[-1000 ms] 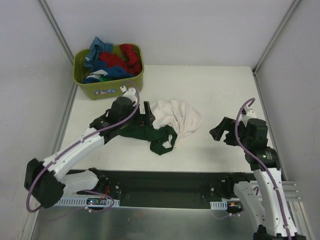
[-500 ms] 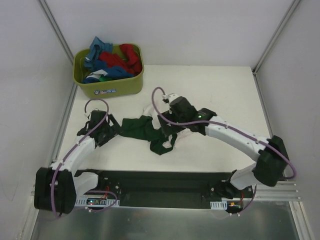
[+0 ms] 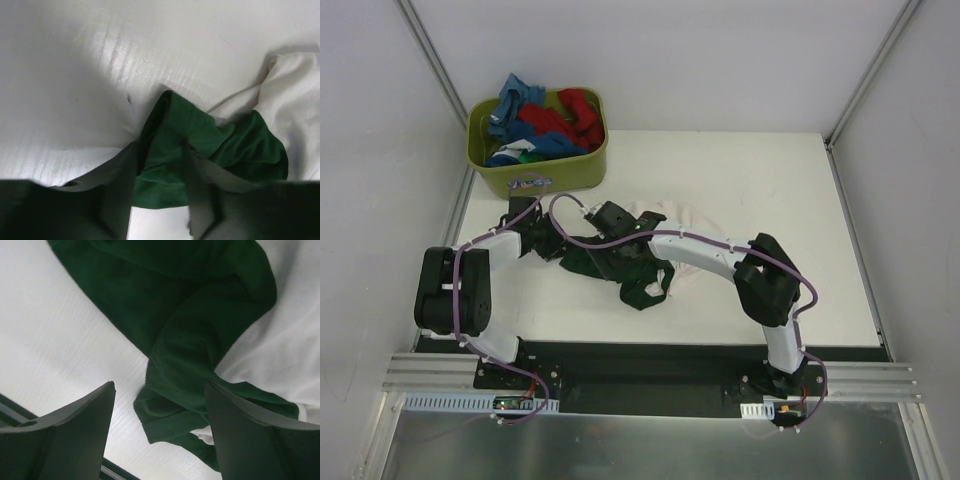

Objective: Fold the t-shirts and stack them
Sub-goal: Flatten out the tshirt

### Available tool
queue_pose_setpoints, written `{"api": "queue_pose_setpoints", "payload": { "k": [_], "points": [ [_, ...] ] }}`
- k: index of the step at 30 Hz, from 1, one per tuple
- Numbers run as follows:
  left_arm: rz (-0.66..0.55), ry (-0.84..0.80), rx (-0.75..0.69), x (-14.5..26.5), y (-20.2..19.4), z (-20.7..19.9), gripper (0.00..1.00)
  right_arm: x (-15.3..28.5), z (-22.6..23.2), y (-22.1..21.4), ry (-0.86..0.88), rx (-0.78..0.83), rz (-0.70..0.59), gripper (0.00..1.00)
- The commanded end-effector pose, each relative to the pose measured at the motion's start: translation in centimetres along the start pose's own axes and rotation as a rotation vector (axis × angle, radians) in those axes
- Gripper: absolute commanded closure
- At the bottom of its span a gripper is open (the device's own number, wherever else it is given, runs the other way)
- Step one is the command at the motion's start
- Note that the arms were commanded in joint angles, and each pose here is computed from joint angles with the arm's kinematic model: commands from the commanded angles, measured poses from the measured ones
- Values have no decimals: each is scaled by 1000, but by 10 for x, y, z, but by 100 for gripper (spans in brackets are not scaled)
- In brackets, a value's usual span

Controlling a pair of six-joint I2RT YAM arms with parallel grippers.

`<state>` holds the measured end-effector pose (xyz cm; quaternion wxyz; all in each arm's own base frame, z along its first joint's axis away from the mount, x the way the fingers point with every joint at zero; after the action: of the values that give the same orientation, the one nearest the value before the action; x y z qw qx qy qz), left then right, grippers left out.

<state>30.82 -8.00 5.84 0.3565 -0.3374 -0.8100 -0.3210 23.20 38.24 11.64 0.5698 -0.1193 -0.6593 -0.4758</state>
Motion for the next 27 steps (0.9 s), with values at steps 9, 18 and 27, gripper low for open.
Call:
{"api": "queue_pose_setpoints", "payload": {
  "k": [9,18,27],
  "points": [
    [23,-65,-36,1,-19,7,100,31,-19,1,-96,-66,-82,22],
    [-160,-61,-83,44,-27,15,100,67,-43,-24,-181,-76,-102,21],
    [-222,-93,-92,65,-34,14,100,66,-88,-67,-294,-150,5,24]
  ]
}}
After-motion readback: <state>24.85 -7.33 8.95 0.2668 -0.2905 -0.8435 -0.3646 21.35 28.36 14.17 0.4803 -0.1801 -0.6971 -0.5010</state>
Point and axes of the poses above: each gripper's point midway between its finger pads, its own x axis back along the fingers, its own z axis along the line the jaws close on, y = z × x, the point moved 4 cm from there along x, back along the fingers, and after that the axes turned 3 degrees about -x, right-handed, at the moved point
